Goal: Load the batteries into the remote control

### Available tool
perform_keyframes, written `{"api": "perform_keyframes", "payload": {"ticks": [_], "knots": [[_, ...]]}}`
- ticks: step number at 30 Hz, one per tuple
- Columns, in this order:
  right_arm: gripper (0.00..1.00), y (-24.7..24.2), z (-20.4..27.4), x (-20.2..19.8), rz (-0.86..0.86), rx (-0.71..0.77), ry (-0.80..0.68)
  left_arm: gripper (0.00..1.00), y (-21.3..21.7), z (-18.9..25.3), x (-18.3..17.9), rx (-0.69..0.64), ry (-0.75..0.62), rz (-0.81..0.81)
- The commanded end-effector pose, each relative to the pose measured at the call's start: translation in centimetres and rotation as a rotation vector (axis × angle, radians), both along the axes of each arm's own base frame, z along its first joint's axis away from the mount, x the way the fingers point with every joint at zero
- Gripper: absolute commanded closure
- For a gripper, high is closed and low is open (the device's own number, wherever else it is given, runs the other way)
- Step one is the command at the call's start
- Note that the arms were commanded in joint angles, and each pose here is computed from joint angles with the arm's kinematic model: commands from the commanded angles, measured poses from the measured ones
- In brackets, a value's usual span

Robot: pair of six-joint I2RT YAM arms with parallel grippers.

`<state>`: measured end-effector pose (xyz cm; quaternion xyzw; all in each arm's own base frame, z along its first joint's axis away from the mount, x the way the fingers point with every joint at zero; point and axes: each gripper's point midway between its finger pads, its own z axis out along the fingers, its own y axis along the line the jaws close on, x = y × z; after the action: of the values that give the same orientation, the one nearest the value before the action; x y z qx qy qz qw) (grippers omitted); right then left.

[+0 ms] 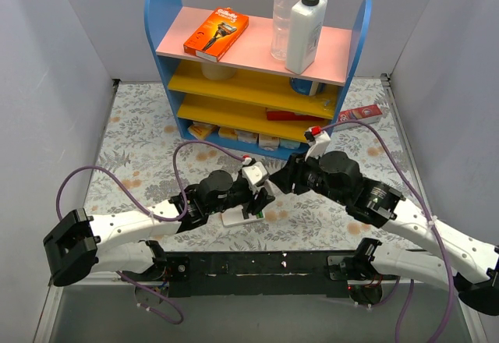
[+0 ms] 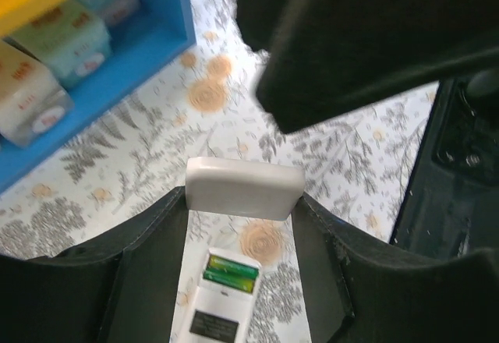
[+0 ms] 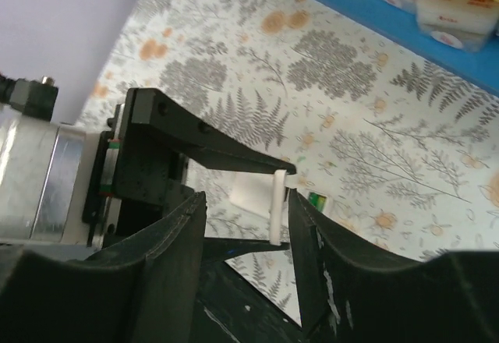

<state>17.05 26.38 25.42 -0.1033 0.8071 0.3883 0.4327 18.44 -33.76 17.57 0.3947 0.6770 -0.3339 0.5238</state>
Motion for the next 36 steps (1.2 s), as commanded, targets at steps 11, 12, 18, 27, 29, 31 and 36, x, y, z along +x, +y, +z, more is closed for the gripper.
{"api": "perform_keyframes", "payload": {"ticks": [11, 12, 18, 27, 29, 31, 36], "knots": [[0.5, 1.2, -5.2, -0.5, 0.158, -0.19, 0.097, 0.57, 0.7, -2.0, -3.0, 0.16, 0.101, -0.039], [0.51, 1.6, -5.5, -1.1, 0.192, -0.177, 0.116, 0.57, 0.7, -2.0, -2.9, 0.161, 0.098, -0.035], [0.53, 2.4, -7.8, -1.5, 0.238, -0.173, 0.175, 0.57, 0.7, -2.2, -3.4, 0.182, 0.107, -0.047], [0.62, 3.1, -9.3, -2.2, 0.297, -0.168, 0.226, 0.57, 0.8, -2.5, -3.5, 0.205, 0.114, -0.048], [0.63, 3.2, -9.5, -2.2, 0.3, -0.166, 0.234, 0.57, 0.7, -2.6, -3.4, 0.211, 0.115, -0.047], [0.64, 3.3, -9.8, -2.4, 0.308, -0.161, 0.242, 0.57, 0.7, -2.6, -3.4, 0.212, 0.113, -0.048], [0.67, 3.5, -10.5, -2.8, 0.328, -0.166, 0.267, 0.57, 0.7, -2.7, -3.5, 0.217, 0.113, -0.05]]}}
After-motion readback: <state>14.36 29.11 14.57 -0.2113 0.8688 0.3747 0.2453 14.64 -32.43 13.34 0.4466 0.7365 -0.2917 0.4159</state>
